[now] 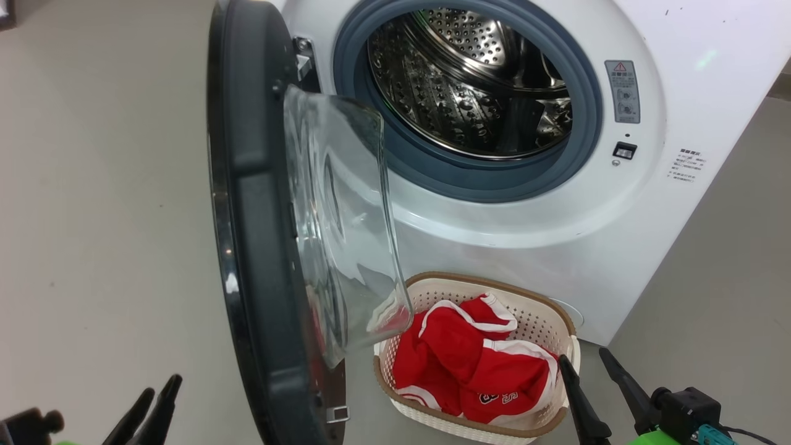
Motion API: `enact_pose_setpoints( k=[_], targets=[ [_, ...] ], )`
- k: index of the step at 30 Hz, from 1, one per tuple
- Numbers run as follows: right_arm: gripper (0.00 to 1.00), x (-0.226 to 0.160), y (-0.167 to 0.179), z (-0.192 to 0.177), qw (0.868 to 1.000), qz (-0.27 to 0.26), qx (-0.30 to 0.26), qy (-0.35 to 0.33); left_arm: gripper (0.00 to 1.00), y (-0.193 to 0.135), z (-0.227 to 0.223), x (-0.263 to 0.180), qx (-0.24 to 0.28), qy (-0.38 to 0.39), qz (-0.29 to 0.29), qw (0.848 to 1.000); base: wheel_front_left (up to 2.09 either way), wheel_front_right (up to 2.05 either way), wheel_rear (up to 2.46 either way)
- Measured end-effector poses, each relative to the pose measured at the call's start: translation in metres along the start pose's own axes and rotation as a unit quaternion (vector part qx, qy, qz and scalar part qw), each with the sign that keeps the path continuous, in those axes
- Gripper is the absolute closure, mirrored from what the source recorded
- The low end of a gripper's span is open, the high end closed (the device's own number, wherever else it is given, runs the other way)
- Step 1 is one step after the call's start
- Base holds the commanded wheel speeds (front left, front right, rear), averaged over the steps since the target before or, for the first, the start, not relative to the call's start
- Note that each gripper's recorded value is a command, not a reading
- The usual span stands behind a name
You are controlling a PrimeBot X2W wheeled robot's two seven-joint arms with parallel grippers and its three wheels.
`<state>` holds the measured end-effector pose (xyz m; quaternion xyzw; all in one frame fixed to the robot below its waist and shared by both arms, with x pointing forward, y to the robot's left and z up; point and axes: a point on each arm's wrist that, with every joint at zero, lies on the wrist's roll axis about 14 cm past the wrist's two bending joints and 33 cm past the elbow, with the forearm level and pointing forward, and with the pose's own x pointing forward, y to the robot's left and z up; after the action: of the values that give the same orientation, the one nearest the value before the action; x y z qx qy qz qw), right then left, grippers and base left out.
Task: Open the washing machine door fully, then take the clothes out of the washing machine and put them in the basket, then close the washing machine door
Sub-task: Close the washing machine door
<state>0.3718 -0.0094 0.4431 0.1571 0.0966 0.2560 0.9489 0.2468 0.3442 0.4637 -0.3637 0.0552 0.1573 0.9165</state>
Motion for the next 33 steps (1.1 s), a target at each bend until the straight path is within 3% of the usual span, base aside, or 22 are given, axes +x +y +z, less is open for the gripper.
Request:
enact_pose_setpoints(
  k=[4, 10, 16, 30, 33],
  targets=[
    [0.00, -0.001, -0.003, 0.001, 1.000, -0.005, 0.000, -0.002, 0.00, 0.010, -0.006, -0.003, 0.014, -0.015, 0.015, 1.000, 0.00, 0.00, 0.00],
    [0.00, -0.003, -0.006, 0.004, 1.000, -0.009, -0.001, -0.005, 0.00, 0.023, -0.011, -0.006, 0.082, -0.016, 0.028, 0.996, 0.00, 0.00, 0.00],
    [0.00, -0.002, -0.007, 0.005, 1.000, -0.011, -0.002, -0.008, 0.00, 0.021, 0.016, -0.002, 0.104, -0.082, 0.041, 0.990, 0.00, 0.00, 0.00],
    [0.00, -0.003, -0.011, 0.008, 1.000, -0.017, -0.003, -0.013, 0.00, -0.007, 0.029, -0.015, 0.256, -0.153, 0.043, 0.953, 0.00, 0.00, 0.00],
    [0.00, -0.004, -0.012, 0.008, 1.000, -0.019, -0.002, -0.013, 0.00, -0.008, 0.022, -0.017, 0.268, -0.152, 0.052, 0.950, 0.00, 0.00, 0.00]
  ],
)
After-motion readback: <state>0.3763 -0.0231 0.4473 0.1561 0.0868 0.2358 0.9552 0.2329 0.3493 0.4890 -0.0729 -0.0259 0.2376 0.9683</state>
